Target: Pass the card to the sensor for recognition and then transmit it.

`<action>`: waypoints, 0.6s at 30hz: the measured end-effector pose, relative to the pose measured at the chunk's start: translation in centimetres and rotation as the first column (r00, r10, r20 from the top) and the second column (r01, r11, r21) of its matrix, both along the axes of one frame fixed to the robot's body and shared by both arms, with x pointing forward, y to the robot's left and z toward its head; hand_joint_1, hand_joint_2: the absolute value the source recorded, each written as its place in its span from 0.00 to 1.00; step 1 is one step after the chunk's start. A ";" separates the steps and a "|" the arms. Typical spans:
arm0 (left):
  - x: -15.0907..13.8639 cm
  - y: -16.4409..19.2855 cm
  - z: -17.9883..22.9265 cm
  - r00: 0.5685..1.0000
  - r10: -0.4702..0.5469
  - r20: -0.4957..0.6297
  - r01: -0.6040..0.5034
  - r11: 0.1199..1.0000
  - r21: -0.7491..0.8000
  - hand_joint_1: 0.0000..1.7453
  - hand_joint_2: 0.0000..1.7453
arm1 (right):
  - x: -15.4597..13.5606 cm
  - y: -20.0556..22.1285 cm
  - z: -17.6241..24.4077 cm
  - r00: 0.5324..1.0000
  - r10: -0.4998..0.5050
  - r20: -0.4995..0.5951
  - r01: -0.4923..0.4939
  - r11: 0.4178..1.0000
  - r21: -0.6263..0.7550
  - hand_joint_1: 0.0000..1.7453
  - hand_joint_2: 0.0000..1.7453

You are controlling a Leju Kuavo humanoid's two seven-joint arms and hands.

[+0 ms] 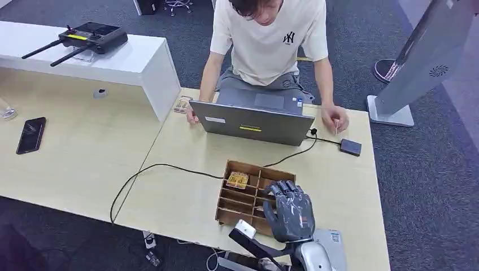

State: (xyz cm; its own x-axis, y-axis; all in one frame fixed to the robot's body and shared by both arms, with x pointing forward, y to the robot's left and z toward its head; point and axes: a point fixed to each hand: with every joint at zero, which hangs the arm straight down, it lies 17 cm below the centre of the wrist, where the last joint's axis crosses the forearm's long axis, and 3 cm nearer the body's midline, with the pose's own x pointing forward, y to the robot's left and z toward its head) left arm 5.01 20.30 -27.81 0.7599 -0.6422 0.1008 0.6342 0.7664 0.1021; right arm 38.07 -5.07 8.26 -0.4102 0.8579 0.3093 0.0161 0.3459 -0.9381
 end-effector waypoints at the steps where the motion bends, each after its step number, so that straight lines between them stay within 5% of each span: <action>1: 0.0 0.0 0.0 1.000 0.000 -0.001 0.000 1.000 0.000 0.00 0.00 | 0.0 0.0 0.0 1.000 0.000 0.001 0.000 1.000 -0.002 0.51 1.00; 18: -0.1 0.1 0.0 1.000 0.001 -0.005 -0.001 1.000 0.004 0.00 0.00 | 0.2 -0.2 -0.1 1.000 -0.012 -0.003 0.012 1.000 -0.015 0.50 1.00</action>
